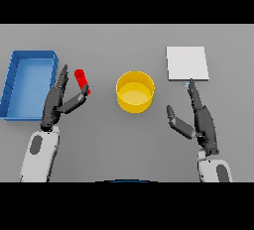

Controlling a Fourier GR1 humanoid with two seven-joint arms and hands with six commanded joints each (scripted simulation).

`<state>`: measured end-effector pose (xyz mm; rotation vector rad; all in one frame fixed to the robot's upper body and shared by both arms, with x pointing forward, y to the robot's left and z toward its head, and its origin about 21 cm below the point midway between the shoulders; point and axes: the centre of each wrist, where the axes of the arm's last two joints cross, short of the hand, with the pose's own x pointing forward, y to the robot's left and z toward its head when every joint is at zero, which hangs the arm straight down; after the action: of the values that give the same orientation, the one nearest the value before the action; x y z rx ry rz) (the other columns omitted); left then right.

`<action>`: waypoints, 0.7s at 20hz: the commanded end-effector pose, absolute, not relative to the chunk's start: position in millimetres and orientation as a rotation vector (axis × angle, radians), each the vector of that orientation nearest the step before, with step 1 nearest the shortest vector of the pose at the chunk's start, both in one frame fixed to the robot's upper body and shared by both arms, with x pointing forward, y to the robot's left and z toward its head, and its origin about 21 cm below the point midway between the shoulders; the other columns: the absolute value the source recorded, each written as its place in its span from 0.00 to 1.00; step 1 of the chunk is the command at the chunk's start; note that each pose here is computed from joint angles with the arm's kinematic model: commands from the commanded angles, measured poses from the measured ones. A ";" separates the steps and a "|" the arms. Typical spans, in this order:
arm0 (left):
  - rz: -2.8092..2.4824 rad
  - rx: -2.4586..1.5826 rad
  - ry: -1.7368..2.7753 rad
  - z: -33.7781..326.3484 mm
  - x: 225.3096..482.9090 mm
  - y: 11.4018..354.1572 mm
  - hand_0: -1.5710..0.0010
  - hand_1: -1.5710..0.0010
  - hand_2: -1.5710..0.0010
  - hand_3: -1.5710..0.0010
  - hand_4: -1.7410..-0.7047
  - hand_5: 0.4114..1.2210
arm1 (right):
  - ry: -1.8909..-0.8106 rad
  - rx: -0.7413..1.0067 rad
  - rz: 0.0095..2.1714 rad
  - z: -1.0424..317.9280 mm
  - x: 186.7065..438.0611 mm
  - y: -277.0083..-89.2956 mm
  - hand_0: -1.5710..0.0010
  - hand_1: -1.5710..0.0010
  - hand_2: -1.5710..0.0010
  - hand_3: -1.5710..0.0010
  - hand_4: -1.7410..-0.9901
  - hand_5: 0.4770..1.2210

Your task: Pick up the red beaker and tilt it to pour out 1 green nut into yellow bowl. Pick up the yellow bowl and place it on the metallic measuring scale.

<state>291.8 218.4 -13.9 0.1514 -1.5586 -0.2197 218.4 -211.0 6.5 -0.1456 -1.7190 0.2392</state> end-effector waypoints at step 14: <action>-0.282 0.177 -1.605 -29.1 351.1 191.6 1.00 1.00 1.00 1.00 0.46 0.33 | -1.718 -0.149 0.240 9.6 217.6 -214.5 1.00 1.00 1.00 1.00 0.63 0.29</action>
<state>351.2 191.2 -29.0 0.1762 -1.6032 -0.2824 217.7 -214.4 9.6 -0.1485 -1.7173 0.2403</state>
